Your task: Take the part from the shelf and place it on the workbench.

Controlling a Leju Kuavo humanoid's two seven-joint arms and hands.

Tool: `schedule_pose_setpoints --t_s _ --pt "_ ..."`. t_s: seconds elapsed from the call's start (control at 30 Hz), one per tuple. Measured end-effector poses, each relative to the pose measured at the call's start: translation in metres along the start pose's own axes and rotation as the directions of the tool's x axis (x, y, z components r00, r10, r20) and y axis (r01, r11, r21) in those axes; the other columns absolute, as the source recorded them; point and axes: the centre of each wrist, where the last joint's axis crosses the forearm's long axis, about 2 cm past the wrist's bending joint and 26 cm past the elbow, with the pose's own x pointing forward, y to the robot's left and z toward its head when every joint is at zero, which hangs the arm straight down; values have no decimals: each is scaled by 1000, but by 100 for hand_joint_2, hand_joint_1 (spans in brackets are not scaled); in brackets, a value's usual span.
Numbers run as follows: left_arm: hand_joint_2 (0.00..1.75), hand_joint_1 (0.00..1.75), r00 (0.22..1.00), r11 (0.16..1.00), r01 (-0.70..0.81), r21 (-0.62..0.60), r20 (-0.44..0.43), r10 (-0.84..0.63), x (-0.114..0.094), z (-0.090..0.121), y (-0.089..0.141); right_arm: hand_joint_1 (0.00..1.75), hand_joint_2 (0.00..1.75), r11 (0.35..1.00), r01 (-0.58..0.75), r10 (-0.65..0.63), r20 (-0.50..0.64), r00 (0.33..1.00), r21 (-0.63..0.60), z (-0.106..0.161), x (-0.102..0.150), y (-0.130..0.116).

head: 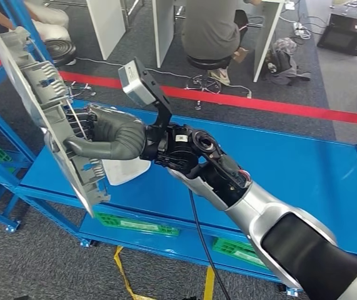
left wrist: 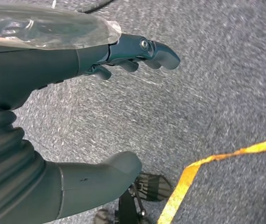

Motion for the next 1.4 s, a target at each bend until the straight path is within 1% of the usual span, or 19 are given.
schedule_pose_setpoints --t_s 0.8,1.0,1.4 --pt "175 0 1000 1000 11 4 -1 -11 0 0 4 175 175 1000 -5 5 12 1000 12 -6 3 0" --pt "175 0 1000 1000 12 3 -1 -12 0 0 3 175 175 1000 6 -6 9 1000 0 -4 -1 0" --pt "175 0 1000 1000 14 -1 3 -14 4 -2 2 175 175 1000 8 -8 8 1000 -12 -3 -2 0"
